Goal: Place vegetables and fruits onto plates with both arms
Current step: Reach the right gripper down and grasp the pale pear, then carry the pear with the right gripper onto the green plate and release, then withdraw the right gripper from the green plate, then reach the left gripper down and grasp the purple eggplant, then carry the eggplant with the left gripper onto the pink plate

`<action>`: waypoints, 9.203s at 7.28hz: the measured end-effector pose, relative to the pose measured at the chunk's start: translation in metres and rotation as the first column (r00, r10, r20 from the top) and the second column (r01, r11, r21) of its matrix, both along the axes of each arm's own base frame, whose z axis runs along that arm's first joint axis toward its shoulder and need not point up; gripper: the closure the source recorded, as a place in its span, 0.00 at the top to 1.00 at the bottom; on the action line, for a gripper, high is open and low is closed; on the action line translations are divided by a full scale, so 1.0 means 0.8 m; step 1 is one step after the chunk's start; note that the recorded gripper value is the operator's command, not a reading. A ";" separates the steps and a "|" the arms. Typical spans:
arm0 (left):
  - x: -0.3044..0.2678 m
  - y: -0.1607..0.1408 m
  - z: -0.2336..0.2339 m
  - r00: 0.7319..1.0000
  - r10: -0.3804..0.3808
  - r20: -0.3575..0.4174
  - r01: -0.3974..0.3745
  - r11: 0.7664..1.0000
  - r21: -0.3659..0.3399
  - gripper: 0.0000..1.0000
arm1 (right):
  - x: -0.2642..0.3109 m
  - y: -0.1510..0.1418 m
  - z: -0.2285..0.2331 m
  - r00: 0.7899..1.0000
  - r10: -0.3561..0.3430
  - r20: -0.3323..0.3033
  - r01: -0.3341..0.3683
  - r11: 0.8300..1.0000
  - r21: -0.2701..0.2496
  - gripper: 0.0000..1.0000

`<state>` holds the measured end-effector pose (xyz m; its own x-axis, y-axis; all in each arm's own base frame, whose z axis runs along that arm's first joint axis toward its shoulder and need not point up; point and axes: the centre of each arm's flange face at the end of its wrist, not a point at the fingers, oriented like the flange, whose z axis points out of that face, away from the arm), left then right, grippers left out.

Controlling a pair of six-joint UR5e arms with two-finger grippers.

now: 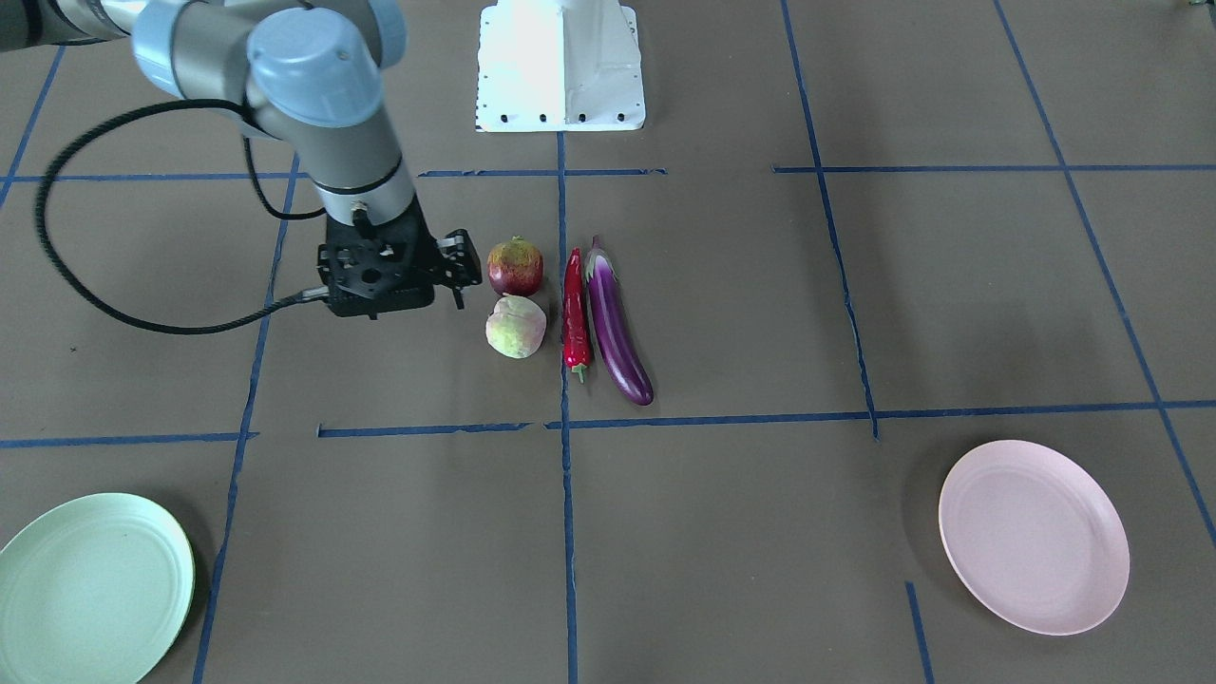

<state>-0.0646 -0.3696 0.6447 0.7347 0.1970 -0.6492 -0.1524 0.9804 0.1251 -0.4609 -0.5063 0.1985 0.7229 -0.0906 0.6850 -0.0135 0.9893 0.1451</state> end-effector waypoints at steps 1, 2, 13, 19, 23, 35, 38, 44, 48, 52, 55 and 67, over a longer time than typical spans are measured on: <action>0.000 0.000 0.000 1.000 0.000 0.000 0.000 1.000 0.000 1.00 | -0.045 -0.005 -0.018 1.000 0.003 -0.022 -0.004 1.000 -0.012 1.00; 0.000 0.000 0.000 1.000 0.000 -0.001 0.000 1.000 -0.001 1.00 | -0.083 -0.004 -0.026 0.999 0.008 -0.051 -0.009 1.000 -0.013 1.00; 0.001 0.000 0.004 1.000 0.002 -0.002 -0.002 1.000 -0.007 1.00 | -0.137 -0.010 -0.008 0.989 -0.015 -0.144 0.017 1.000 0.012 0.03; 0.005 0.000 0.004 1.000 0.010 -0.002 -0.010 1.000 -0.008 1.00 | 0.182 -0.265 0.167 0.971 -0.179 -0.162 0.203 0.968 0.146 0.02; 0.006 0.000 0.003 1.000 0.012 -0.002 -0.012 1.000 -0.006 1.00 | 0.286 -0.287 0.382 0.961 -0.240 -0.138 0.261 0.952 0.162 0.27; 0.008 -0.055 -0.052 1.000 0.013 -0.001 -0.012 0.990 0.142 1.00 | 0.374 -0.263 0.337 0.996 -0.083 0.037 0.079 0.992 0.095 1.00; 0.035 -0.116 -0.122 0.998 -0.020 -0.067 0.035 0.974 0.225 1.00 | 0.486 -0.200 0.432 0.996 -0.081 0.024 0.079 0.992 0.097 1.00; 0.369 -0.163 -0.327 0.977 -0.084 -0.196 0.078 0.996 -0.038 1.00 | 0.604 0.064 0.542 1.000 0.009 -0.010 -0.010 0.999 -0.046 1.00; 0.665 -0.161 -0.459 0.926 -0.365 -0.093 0.339 0.916 -0.216 0.96 | 0.606 0.074 0.538 1.000 -0.004 -0.015 0.004 1.000 -0.027 1.00; 0.795 -0.146 -0.532 0.885 -0.461 -0.060 0.429 0.860 -0.275 0.89 | 0.606 0.072 0.536 1.000 -0.005 -0.015 0.004 1.000 -0.024 1.00; 0.832 -0.132 -0.531 0.887 -0.460 -0.034 0.435 0.859 -0.269 0.69 | 0.605 0.073 0.537 1.000 -0.006 -0.014 0.005 1.000 -0.027 1.00; 0.465 -0.434 -0.322 0.931 -0.363 0.038 0.364 0.931 -0.036 0.08 | 0.604 0.073 0.538 1.000 -0.008 -0.010 0.007 1.000 -0.027 1.00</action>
<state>0.3073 -0.7168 0.3869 0.7701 -0.1141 -0.6276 0.2126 0.9735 0.0840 0.0220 -0.4480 0.6290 0.7290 -0.0774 0.6802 -0.0047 0.9930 0.1180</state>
